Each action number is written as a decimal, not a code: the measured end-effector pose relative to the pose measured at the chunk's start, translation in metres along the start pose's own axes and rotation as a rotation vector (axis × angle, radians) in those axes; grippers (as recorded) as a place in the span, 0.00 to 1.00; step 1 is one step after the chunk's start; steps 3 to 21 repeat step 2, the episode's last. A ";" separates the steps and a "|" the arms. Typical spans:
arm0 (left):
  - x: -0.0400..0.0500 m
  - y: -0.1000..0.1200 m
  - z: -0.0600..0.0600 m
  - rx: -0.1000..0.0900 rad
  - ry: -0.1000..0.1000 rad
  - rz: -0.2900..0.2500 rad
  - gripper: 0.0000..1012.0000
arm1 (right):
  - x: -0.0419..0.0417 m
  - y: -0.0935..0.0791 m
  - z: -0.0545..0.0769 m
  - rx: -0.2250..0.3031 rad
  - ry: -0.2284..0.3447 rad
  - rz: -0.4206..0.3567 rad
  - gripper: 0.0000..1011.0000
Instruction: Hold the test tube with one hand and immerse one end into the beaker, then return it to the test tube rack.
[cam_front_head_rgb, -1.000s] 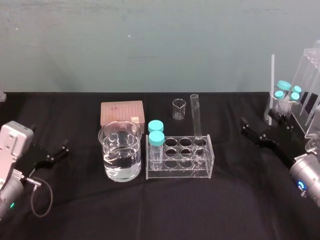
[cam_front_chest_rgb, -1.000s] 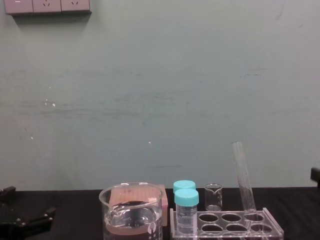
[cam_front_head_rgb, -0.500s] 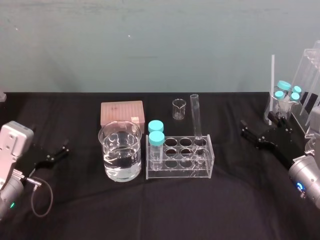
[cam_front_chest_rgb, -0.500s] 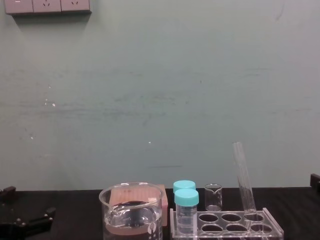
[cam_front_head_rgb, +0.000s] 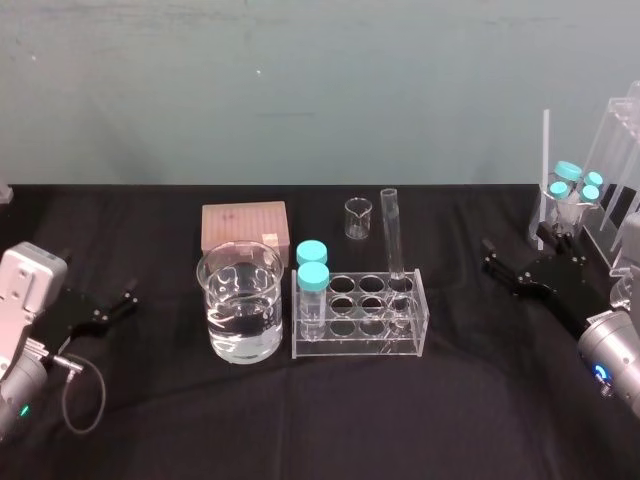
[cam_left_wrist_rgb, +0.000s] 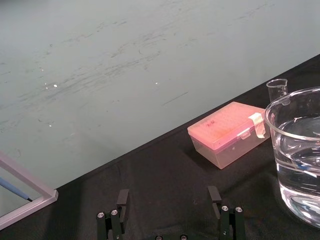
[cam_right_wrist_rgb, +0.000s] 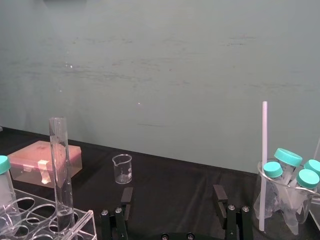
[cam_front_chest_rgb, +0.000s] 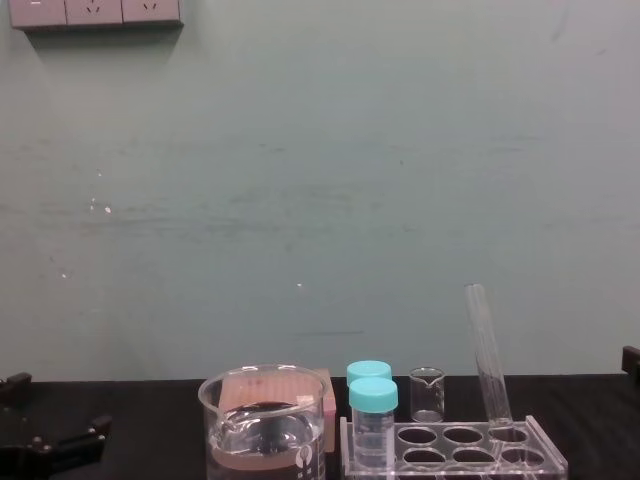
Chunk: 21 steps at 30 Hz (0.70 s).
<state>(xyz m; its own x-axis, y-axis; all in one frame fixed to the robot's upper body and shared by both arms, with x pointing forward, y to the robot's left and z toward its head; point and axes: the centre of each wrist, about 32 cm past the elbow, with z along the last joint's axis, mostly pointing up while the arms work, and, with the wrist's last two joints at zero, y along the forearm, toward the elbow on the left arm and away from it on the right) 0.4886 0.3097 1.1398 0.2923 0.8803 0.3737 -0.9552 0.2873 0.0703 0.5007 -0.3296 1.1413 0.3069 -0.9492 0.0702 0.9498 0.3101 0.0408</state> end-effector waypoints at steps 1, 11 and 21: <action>0.0000 0.000 0.000 0.000 0.000 0.000 0.99 | 0.0000 0.000 0.000 0.000 0.000 0.000 0.99; 0.0000 0.000 0.000 0.000 0.000 0.000 0.99 | 0.0000 0.000 0.000 0.000 0.000 0.000 0.99; 0.0000 0.000 0.000 0.000 0.000 0.000 0.99 | 0.0000 0.000 0.000 0.000 0.000 0.000 0.99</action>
